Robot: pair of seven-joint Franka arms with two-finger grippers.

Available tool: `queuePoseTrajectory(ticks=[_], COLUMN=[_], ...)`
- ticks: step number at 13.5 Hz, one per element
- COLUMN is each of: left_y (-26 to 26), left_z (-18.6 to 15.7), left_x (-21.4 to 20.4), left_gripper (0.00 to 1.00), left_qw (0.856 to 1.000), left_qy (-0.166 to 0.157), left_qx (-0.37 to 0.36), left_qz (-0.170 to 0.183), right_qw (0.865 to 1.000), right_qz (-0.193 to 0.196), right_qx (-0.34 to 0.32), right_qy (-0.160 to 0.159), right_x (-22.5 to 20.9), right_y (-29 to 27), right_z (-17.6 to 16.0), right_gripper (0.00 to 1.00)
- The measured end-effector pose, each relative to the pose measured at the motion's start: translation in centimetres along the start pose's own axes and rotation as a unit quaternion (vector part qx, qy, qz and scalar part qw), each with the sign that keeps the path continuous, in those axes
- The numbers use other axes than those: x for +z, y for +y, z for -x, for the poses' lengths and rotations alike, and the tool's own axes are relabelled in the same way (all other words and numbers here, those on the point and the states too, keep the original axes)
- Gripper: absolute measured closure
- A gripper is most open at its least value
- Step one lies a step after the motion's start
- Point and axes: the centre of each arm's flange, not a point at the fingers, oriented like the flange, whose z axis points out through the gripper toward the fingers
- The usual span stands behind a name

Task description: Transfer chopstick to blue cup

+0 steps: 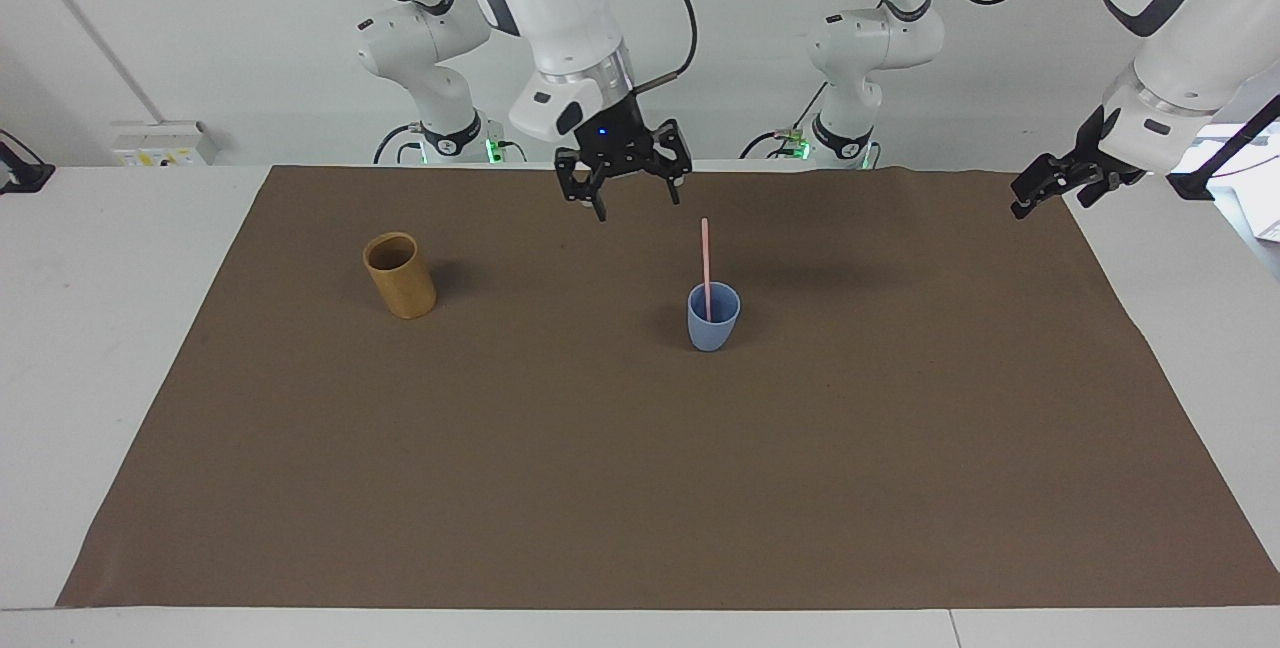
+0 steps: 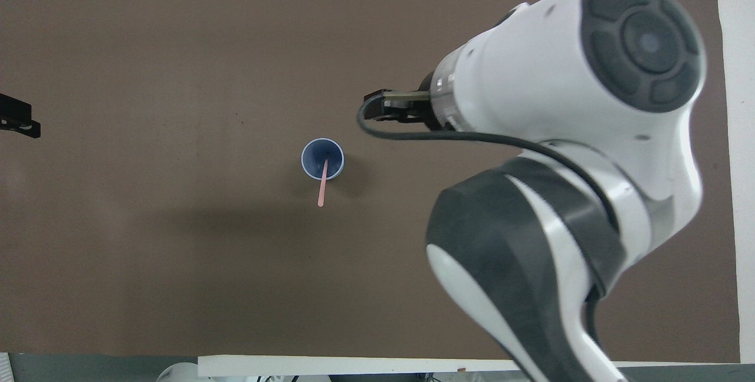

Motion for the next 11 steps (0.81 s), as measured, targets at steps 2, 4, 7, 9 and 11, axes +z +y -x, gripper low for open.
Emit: queuePoseTrajectory(ticks=[2, 4, 7, 9, 11], left_y=[0.0, 0.0, 0.0, 0.0, 0.0], left_z=[0.0, 0.0, 0.0, 0.0, 0.0], left_x=[0.0, 0.0, 0.0, 0.0, 0.0], left_gripper=[0.0, 0.0, 0.0, 0.0, 0.0], left_qw=[1.0, 1.0, 1.0, 1.0, 1.0], left_qy=[0.0, 0.0, 0.0, 0.0, 0.0], left_qx=[0.0, 0.0, 0.0, 0.0, 0.0], left_qz=[0.0, 0.0, 0.0, 0.0, 0.0], right_qw=[0.999, 0.997, 0.992, 0.989, 0.984], right_qz=[0.042, 0.076, 0.098, 0.112, 0.131], right_qx=[0.001, 0.0, 0.001, -0.014, -0.032], right_qy=[0.003, -0.027, -0.074, -0.091, -0.112], right_x=[-3.5, -7.4, -12.0, -13.5, -12.9], right_y=[7.2, 14.4, 22.9, 27.5, 29.2], right_z=[-2.2, -2.1, -0.4, 0.4, 0.6], right_gripper=[0.0, 0.0, 0.0, 0.0, 0.0])
